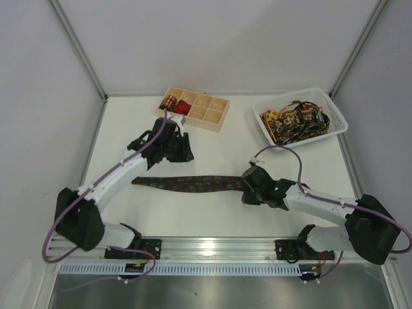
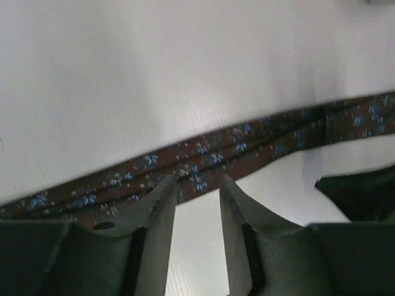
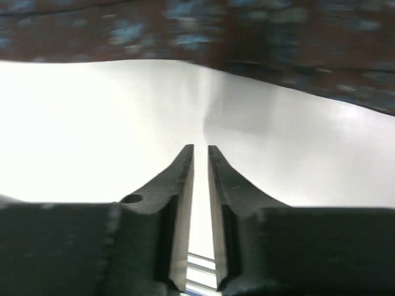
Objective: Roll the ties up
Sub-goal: Flatten the tie
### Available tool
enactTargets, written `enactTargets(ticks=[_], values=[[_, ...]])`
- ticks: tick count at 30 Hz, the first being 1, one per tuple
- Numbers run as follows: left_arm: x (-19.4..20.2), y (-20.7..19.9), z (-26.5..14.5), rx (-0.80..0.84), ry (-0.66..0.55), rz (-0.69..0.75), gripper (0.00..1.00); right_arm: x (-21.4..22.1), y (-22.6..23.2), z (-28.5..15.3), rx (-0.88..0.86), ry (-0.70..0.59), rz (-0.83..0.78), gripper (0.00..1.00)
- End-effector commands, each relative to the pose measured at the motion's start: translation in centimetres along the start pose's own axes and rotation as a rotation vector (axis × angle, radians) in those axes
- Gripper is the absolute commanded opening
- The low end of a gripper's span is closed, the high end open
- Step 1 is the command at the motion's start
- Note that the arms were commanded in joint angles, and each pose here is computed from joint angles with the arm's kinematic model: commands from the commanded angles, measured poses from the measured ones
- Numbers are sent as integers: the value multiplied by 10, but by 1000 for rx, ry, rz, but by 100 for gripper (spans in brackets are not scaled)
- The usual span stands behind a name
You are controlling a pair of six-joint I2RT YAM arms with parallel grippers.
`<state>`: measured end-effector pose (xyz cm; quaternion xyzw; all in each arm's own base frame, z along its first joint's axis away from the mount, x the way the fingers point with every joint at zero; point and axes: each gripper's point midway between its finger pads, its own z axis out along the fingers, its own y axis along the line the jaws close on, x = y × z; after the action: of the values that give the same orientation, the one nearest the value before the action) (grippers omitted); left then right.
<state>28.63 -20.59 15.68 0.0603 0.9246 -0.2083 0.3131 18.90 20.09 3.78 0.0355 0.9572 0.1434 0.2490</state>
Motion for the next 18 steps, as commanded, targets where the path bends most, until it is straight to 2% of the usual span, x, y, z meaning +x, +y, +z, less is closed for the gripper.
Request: enactTargets(ticks=[1, 2, 3, 4, 6, 7, 9, 10, 12, 18], values=[[-10, 6, 21, 105, 81, -5, 36, -17, 60, -3, -194, -66, 7, 19], [-9, 5, 32, 118, 88, -7, 35, -7, 70, 3, -199, -45, 17, 16], [-4, 6, 39, 123, 117, -15, 26, -10, 83, 4, -219, -54, 25, 6], [-1, 7, 45, 122, 140, -19, 21, -12, 99, 5, -261, -64, 33, 1], [10, 7, 64, 136, 188, -36, 13, 2, 119, 17, -273, -36, 27, 0], [14, 8, 69, 142, 202, -42, 11, -4, 137, 18, -302, -54, 30, 0], [19, 12, 80, 132, 219, -44, 6, 3, 147, 35, -262, -66, 8, 0], [19, 14, 84, 119, 213, -38, 6, -6, 166, 34, -306, -103, 8, 0], [23, 20, 90, 99, 228, -34, 6, -7, 175, 42, -303, -131, -5, 0], [15, 41, 103, -1, 182, 27, 5, 9, 181, 67, -288, -97, -10, 0]])
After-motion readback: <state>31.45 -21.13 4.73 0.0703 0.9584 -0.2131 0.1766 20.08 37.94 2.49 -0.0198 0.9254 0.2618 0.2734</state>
